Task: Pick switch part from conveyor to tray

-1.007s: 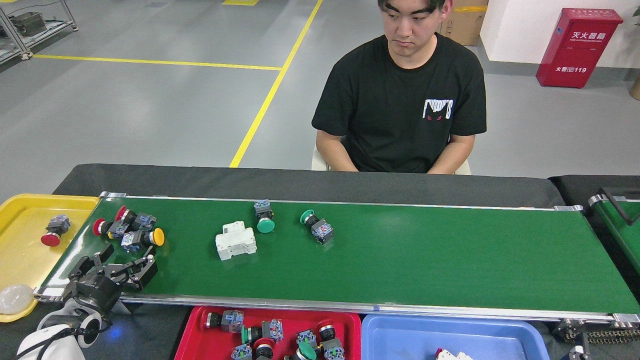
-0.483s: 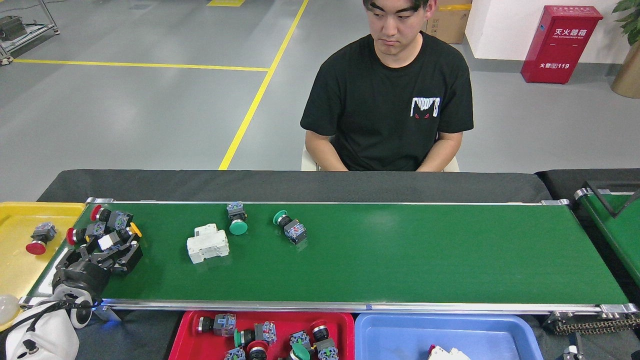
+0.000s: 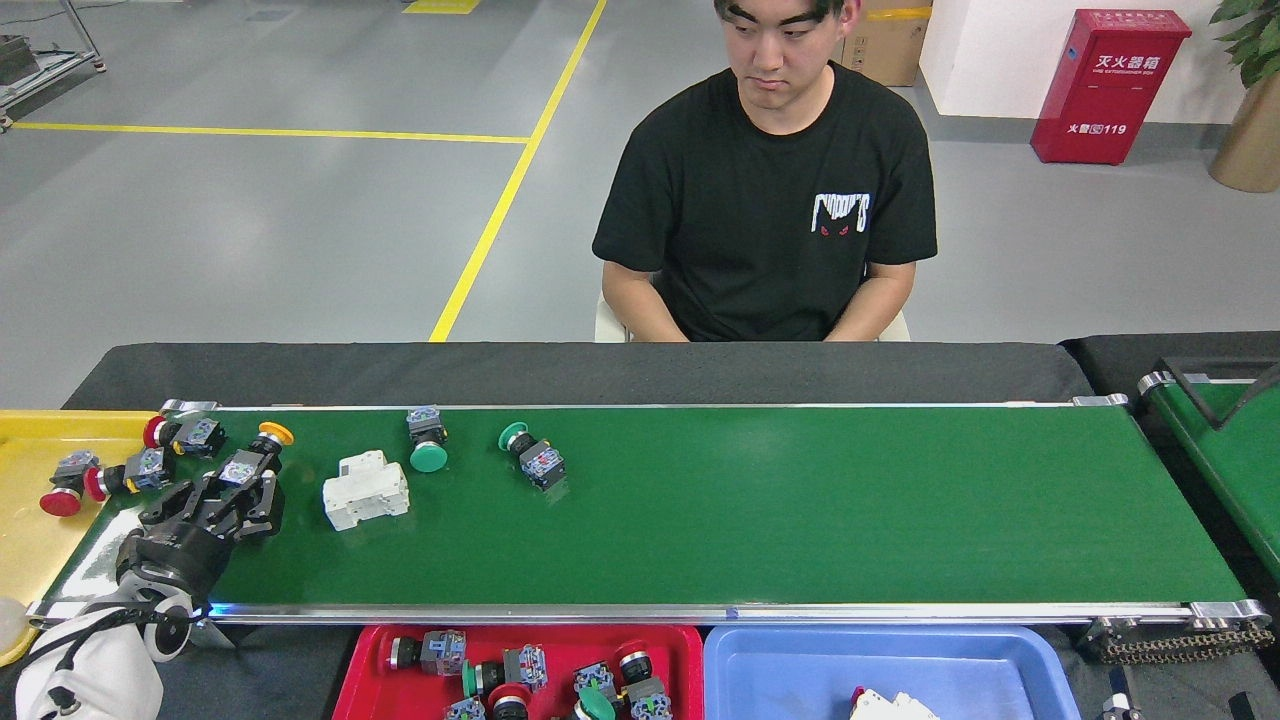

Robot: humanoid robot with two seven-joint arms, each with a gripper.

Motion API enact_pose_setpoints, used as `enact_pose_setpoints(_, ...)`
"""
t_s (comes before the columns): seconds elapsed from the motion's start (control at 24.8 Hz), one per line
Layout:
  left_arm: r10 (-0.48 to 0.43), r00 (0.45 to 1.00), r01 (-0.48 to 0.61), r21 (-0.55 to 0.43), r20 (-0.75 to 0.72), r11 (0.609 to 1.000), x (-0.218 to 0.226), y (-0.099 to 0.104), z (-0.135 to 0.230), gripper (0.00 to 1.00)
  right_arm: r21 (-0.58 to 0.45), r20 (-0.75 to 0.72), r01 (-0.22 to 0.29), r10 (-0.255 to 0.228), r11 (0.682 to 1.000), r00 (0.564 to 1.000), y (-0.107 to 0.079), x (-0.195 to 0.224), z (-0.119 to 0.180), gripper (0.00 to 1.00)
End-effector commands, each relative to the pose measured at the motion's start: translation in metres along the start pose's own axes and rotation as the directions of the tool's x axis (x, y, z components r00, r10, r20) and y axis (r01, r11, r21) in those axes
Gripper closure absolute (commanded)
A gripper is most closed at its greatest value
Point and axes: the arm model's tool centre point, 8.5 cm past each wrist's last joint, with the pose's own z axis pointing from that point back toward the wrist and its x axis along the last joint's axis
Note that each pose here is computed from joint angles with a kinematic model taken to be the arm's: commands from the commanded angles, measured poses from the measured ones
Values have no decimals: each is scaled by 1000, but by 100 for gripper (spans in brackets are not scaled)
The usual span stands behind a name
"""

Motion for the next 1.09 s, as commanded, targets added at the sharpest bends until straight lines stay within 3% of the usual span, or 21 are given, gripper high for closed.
enact_pose_setpoints(0.0, -40, 996, 35, 74, 75, 997, 10, 23, 4, 92, -20, 10, 4, -3, 1000, 1000, -5, 2, -2, 0)
enact_pose_setpoints(0.12, -82, 982, 60, 131, 169, 990, 33, 31, 22, 92, -25, 12, 3, -3, 1000, 1000, -6, 3, -2, 0)
enact_pose_setpoints(0.2, -100, 961, 65, 139, 259, 988, 51, 26, 39, 92, -25, 28, 6, -6, 1000, 1000, -6, 5, -3, 0)
enact_pose_setpoints(0.44, -125, 887, 151, -21, 445, 988, 132, -37, 117, 83, -22, 58, 12, -11, 1000, 998, -5, 10, -3, 0)
enact_pose_setpoints(0.52, -127, 872, 154, -18, 473, 988, 147, -39, 138, 74, -17, 62, 15, -14, 1000, 998, -4, 12, -2, 0)
enact_pose_setpoints(0.64, -112, 866, 126, 3, 487, 992, 171, -35, 159, 13, -7, 76, 24, -24, 1000, 997, 0, 19, -1, 0)
enact_pose_setpoints(0.68, -95, 870, 106, 6, 484, 994, 176, -36, 163, 3, -7, 76, 24, -24, 1000, 997, 0, 19, -1, 0)
enact_pose_setpoints(0.89, -84, 918, 84, 16, 387, 996, 153, -32, 172, 0, -3, 84, 30, -30, 1000, 996, 1, 23, -1, 0)
enact_pose_setpoints(1.05, -38, 986, 33, 36, 160, 999, 105, -32, 191, 0, -2, 86, 33, -32, 999, 996, 2, 24, -1, 0)
